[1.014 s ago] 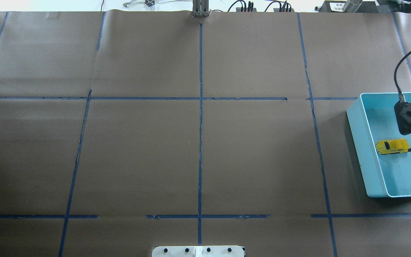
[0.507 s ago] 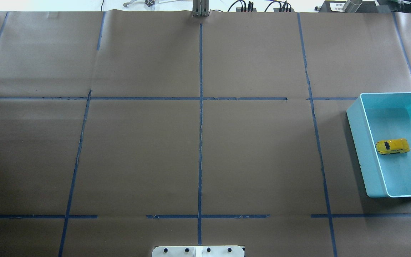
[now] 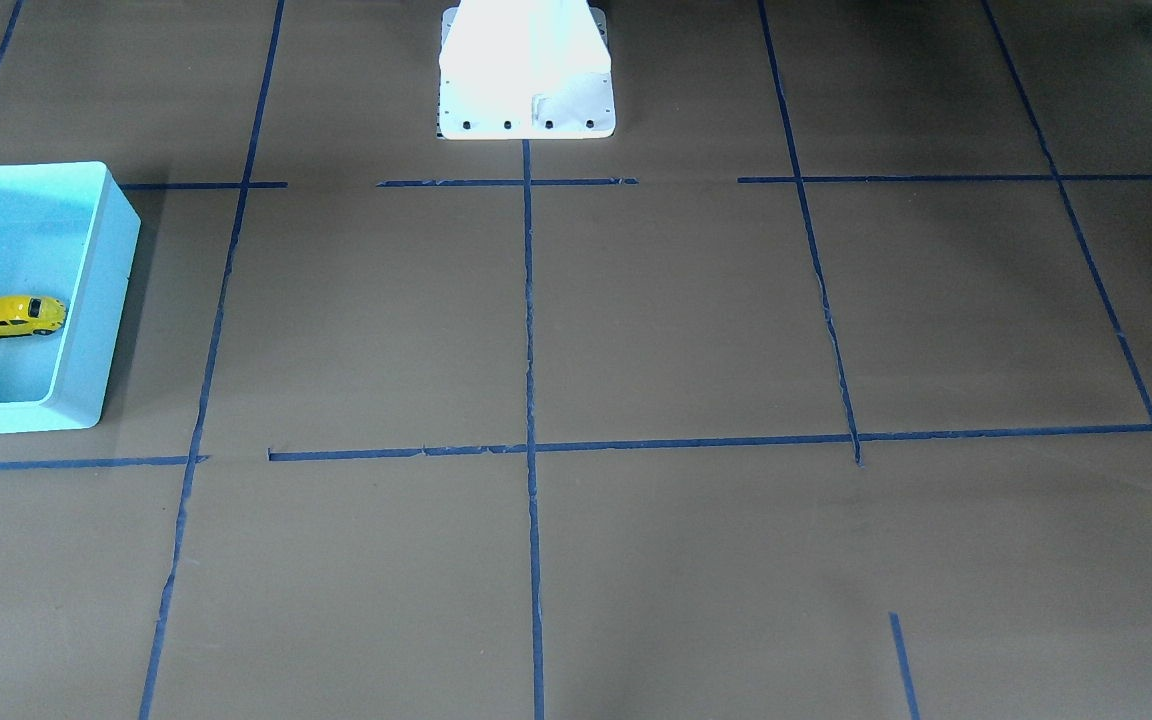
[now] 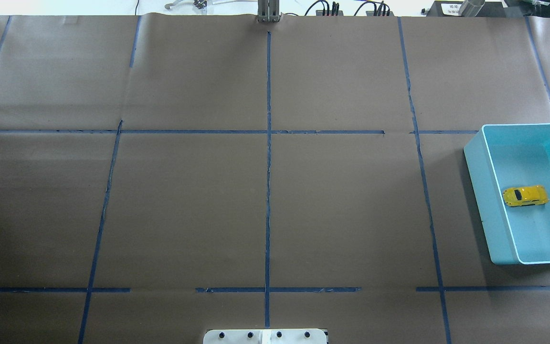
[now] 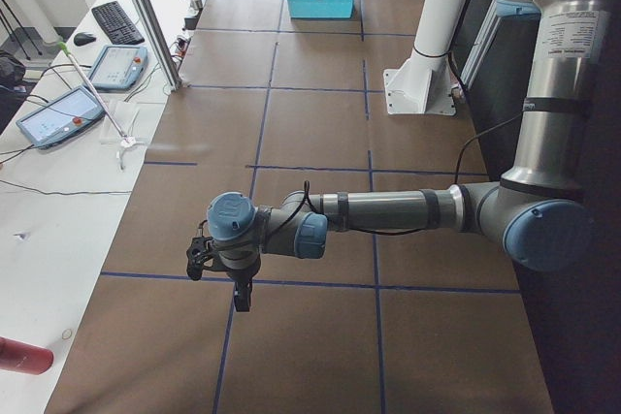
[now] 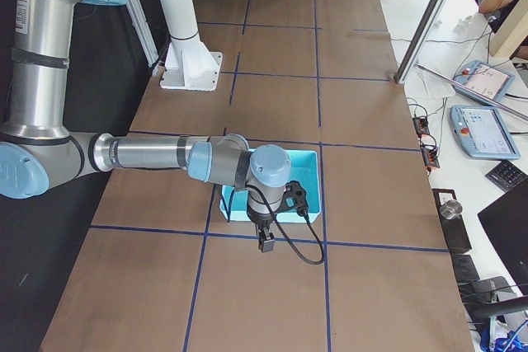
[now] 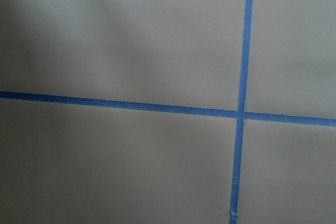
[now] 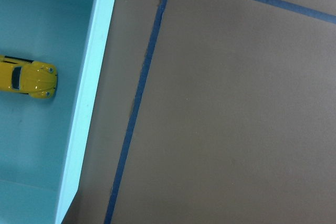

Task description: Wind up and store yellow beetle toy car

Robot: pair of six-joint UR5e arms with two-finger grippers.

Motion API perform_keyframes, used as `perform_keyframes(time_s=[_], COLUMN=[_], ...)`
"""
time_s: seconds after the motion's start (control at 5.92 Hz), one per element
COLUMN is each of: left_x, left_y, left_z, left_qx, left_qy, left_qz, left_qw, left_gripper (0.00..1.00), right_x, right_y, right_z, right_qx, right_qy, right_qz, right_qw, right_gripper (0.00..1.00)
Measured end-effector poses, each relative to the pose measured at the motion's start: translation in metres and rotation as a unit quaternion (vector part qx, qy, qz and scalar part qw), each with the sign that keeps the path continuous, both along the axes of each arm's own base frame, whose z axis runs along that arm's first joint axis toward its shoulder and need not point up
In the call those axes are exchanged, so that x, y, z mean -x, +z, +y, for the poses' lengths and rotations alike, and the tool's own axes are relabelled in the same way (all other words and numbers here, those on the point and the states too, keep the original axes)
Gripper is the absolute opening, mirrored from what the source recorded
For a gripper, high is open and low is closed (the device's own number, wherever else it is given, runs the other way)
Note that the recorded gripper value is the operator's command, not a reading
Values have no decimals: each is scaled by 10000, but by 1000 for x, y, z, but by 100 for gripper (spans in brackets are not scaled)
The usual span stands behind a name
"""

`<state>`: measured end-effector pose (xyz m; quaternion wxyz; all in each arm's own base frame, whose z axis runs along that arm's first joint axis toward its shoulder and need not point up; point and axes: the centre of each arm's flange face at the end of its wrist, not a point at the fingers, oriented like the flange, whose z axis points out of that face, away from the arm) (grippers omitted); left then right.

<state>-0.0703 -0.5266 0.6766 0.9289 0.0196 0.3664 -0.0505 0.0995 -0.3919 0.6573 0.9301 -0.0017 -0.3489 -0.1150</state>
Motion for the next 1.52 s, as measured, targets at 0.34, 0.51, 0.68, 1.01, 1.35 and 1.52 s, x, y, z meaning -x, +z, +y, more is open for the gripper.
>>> perform_keyframes(time_s=[0.34, 0.51, 0.68, 1.01, 1.35, 1.52], left_x=[0, 0, 1, 1, 1, 0], left_y=[0, 0, 0, 0, 0, 0], left_z=[0, 0, 0, 0, 0, 0], left_qx=[-1, -3, -3, 2, 4, 7], left_qy=[0, -1, -5, -8, -7, -5], left_qz=[0, 0, -2, -13, -15, -15], left_qw=[10000, 10000, 10000, 10000, 10000, 10000], left_gripper=[100, 100, 100, 100, 100, 100], right_x=[-5, -5, -5, -5, -5, -5], right_y=[3, -1, -3, -5, -2, -2], right_z=[-3, -7, -9, -12, -9, -9], right_qx=[1118, 1375, 1381, 1176, 886, 867], right_qy=[1433, 1919, 2064, 1897, 1516, 1486], right_qz=[123, 134, 124, 122, 103, 82], right_qw=[9833, 9716, 9686, 9747, 9844, 9851], right_gripper=[100, 100, 100, 100, 100, 100])
